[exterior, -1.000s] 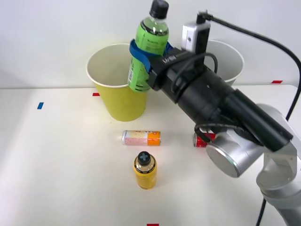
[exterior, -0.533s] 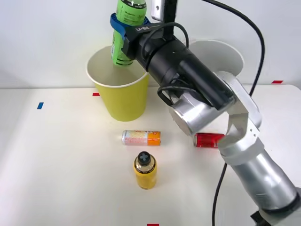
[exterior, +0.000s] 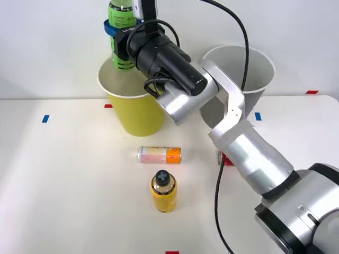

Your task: Put cans in the gray bin, plastic bottles in the light green bin

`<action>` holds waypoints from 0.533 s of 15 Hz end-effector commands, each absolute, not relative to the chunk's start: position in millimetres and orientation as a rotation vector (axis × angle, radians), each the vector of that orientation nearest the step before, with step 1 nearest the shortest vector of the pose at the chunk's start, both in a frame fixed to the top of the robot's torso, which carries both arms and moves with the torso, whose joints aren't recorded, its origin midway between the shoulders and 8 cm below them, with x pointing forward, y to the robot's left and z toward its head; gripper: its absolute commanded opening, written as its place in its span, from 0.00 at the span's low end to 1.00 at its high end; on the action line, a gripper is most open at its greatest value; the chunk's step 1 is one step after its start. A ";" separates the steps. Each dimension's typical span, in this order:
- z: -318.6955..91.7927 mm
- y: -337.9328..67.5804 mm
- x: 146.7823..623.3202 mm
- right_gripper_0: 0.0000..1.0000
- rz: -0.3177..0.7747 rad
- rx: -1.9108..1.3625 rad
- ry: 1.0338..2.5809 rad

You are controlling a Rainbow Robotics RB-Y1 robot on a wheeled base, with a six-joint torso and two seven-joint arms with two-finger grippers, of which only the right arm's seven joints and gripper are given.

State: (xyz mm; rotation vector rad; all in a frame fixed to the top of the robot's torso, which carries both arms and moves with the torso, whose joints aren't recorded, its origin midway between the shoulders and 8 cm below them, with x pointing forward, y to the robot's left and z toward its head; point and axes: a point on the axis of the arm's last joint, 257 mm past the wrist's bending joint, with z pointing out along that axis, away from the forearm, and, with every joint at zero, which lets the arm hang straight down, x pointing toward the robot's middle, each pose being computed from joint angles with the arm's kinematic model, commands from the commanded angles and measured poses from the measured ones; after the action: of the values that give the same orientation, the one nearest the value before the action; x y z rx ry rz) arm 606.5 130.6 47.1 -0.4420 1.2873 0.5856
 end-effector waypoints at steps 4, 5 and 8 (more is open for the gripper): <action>39.9 142.1 611.1 1.00 0.618 -0.486 1.203; 39.7 141.3 611.4 1.00 0.611 -0.492 1.200; 43.4 134.1 612.0 1.00 0.570 -0.525 1.179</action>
State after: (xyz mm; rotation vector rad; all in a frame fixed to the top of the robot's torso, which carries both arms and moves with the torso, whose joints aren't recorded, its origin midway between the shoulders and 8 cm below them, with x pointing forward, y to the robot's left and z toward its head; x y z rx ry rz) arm 612.9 135.9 40.7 -0.5134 1.1891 0.5813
